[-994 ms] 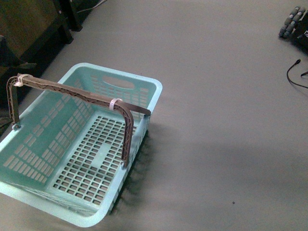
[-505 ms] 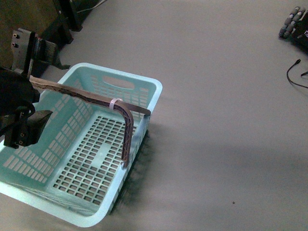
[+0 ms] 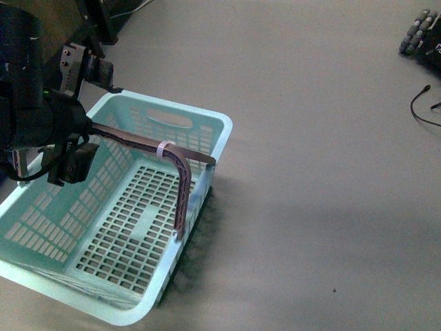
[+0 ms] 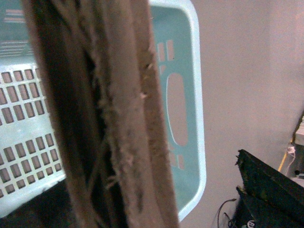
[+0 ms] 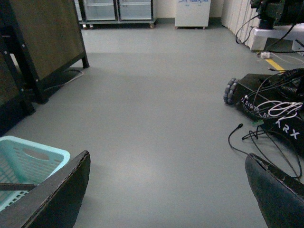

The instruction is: Pick lemon and mango into basket

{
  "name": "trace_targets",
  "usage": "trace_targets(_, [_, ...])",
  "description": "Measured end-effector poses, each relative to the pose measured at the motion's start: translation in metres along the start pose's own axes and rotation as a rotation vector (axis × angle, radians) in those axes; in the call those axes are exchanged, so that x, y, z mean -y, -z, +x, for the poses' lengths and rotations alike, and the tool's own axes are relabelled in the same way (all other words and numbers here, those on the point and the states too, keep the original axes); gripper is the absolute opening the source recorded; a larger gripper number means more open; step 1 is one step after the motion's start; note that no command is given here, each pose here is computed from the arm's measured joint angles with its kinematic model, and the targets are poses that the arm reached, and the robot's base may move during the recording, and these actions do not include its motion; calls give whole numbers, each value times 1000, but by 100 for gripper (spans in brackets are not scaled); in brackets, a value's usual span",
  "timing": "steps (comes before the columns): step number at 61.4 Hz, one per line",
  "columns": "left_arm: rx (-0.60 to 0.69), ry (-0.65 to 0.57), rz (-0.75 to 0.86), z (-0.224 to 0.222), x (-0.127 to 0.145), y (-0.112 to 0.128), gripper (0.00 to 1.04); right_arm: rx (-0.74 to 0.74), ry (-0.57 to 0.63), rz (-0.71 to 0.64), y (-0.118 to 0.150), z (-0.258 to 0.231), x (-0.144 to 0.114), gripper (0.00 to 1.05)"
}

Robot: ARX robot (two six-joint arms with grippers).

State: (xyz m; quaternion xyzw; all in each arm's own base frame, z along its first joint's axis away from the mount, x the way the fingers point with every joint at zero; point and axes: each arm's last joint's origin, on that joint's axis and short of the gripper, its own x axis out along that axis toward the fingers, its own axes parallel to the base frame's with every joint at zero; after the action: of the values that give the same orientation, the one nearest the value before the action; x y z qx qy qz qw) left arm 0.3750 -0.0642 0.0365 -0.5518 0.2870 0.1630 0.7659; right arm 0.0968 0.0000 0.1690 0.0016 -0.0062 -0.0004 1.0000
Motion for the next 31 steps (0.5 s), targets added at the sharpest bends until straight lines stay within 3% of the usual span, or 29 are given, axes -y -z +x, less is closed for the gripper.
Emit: trace_targets(31, [-3,-24,-63,1,-1,8,6,0,0,0,0,0,0,96])
